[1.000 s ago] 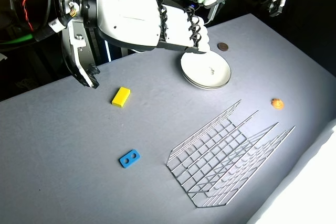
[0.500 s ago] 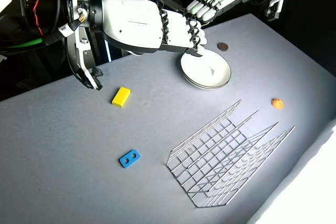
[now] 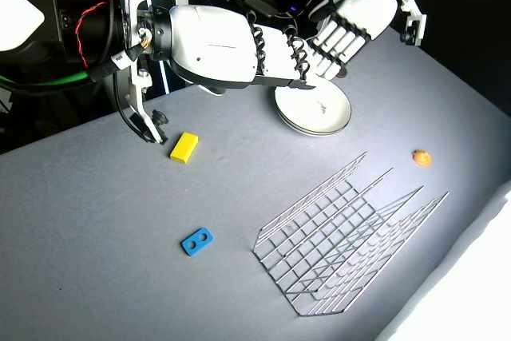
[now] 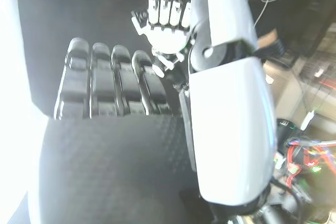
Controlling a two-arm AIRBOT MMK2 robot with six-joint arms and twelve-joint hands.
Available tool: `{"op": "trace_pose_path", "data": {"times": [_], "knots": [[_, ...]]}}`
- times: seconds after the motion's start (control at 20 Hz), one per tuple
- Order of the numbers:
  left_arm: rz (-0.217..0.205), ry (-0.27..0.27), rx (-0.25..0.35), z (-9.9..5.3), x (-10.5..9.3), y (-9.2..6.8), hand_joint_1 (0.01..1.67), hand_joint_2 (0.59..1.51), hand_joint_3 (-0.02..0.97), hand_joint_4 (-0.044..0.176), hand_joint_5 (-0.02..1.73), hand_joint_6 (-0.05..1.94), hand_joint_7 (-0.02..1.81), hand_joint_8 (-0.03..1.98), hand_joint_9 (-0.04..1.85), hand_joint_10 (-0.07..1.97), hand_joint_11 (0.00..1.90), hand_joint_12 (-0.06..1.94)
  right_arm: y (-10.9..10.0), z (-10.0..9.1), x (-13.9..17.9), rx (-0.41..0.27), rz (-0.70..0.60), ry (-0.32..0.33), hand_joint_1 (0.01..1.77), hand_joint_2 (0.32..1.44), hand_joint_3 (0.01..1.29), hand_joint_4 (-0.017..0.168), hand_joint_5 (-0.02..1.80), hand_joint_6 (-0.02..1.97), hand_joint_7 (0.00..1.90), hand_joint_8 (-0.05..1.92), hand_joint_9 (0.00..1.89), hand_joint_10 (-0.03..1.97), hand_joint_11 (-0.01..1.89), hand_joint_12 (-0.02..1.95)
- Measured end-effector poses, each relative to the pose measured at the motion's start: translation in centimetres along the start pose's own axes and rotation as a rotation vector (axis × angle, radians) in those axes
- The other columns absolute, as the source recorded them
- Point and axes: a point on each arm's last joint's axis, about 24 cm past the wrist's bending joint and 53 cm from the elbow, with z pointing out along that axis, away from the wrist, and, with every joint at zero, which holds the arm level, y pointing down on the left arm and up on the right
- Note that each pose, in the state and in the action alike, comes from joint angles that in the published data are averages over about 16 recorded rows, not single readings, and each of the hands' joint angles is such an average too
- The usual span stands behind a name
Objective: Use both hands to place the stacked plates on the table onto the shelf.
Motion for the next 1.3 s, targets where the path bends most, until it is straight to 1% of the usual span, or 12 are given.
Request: {"op": "trace_pose_path", "data": {"times": [0.25, 0.55, 0.8, 1.3], "knots": [[-0.04, 0.057, -0.064, -0.6, 2.2, 2.0, 0.02, 1.07, 0.0, 0.001, 0.05, 0.0, 0.02, 0.0, 0.02, 0.01, 0.02, 0.0, 0.1, 0.0, 0.2, -0.021, -0.085, -0.013, 1.3, 0.95, 0.02, 0.004, 0.02, 0.02, 0.02, 0.01, 0.02, 0.01, 0.01, 0.09], [-0.074, 0.102, -0.11, -0.7, 4.2, 3.4, 0.02, 1.062, 0.0, 0.0, 0.04, 0.0, 0.02, 0.0, 0.02, 0.01, 0.02, 0.0, 0.4, -0.1, 0.5, -0.04, -0.146, -0.031, 1.32, 0.95, 0.02, 0.003, 0.02, 0.02, 0.02, 0.01, 0.02, 0.01, 0.03, 0.06], [-0.103, 0.111, -0.138, -0.2, 5.0, 4.2, 0.02, 1.063, 0.0, -0.001, 0.04, 0.0, 0.02, 0.0, 0.02, 0.01, 0.02, 0.0, 0.3, 0.1, 0.8, -0.038, -0.159, -0.042, 1.32, 0.94, 0.02, 0.001, 0.02, 0.02, 0.02, 0.01, 0.02, 0.01, 0.03, 0.06], [-0.155, 0.121, -0.186, 0.8, 6.5, 5.6, 0.02, 1.07, 0.001, -0.002, 0.04, 0.0, 0.02, 0.0, 0.02, 0.01, 0.02, -0.01, -0.3, 0.7, 1.7, -0.016, -0.157, -0.047, 1.3, 0.94, 0.02, 0.001, 0.04, 0.02, 0.03, 0.01, 0.02, 0.01, 0.02, 0.22]]}}
